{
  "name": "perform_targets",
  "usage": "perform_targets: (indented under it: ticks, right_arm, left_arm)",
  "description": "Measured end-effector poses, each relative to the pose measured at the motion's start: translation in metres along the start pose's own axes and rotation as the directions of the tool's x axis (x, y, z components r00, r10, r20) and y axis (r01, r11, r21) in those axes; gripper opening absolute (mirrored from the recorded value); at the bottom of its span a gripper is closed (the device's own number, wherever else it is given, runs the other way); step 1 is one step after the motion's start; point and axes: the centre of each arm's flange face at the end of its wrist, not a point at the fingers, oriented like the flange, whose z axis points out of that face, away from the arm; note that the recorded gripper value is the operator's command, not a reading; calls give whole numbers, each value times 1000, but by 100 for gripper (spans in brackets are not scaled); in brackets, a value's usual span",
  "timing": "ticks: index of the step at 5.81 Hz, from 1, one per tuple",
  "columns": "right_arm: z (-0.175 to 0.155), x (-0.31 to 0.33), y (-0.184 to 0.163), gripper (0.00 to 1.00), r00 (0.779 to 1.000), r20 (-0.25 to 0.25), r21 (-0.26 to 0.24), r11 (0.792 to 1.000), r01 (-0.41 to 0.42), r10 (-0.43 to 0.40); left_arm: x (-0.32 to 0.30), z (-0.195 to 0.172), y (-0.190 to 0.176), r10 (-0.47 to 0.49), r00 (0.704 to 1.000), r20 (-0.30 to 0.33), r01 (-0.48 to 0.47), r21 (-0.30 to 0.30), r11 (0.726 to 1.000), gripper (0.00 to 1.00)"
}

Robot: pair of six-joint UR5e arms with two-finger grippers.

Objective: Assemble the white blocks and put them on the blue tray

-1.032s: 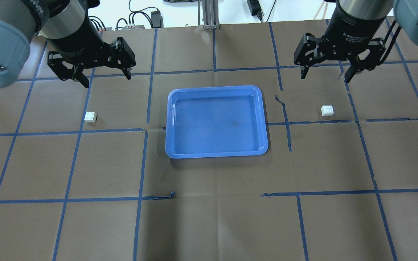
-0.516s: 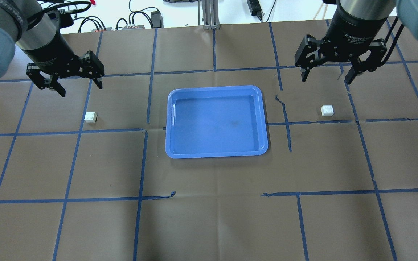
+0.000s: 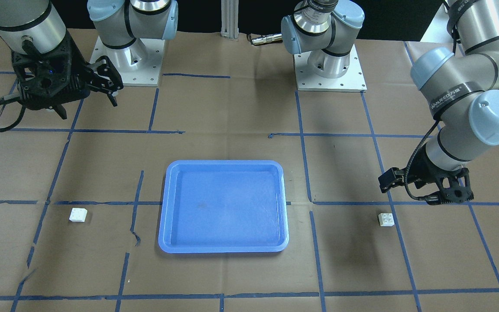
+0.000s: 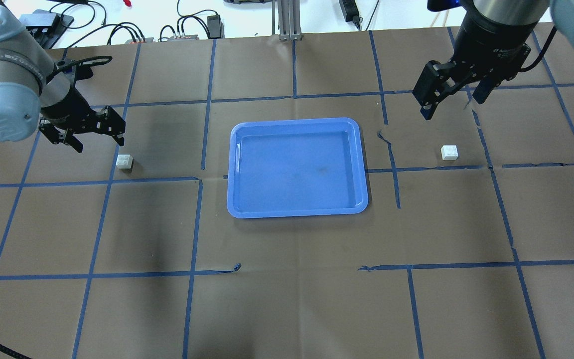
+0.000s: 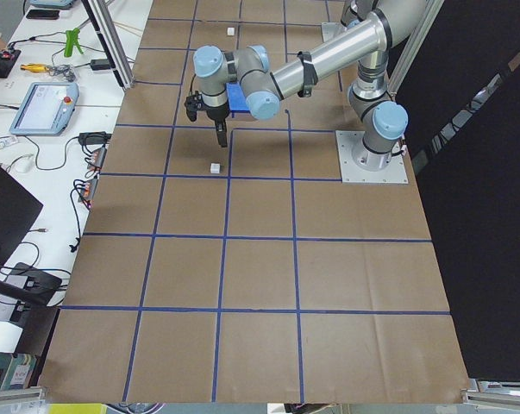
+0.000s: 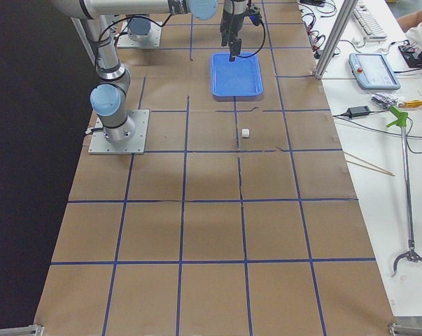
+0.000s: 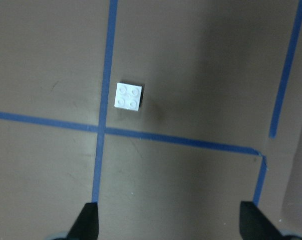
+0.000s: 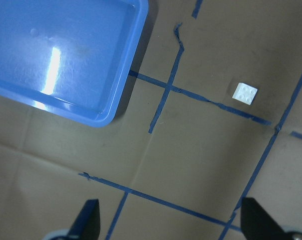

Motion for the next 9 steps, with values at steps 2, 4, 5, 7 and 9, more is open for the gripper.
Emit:
perform_targets:
  ticks: [2,4,5,7,9]
  right_arm:
    - [4,63,11,100,914,-17,17,914,406,-405]
    - [19,132,11,100,714,-67,18,715,699,-697]
    - [32,152,-4,100,588,-123,7,592,806,-800]
    - [74,169,-30,100,490,-120,84,483,871,-863]
    - [129,190,-14,100,520,-63,239,493,837,-852]
  left_arm:
    - [-12,80,-7,11,1000,8,-11,28,1000,99]
    - [-14,98,-13,13,1000,10,-14,71,997,87]
    - [-14,101,-16,17,1000,10,-18,88,996,46]
    - [-14,103,-18,62,998,13,-63,95,993,19]
    - [-13,98,-18,83,996,17,-84,104,991,17]
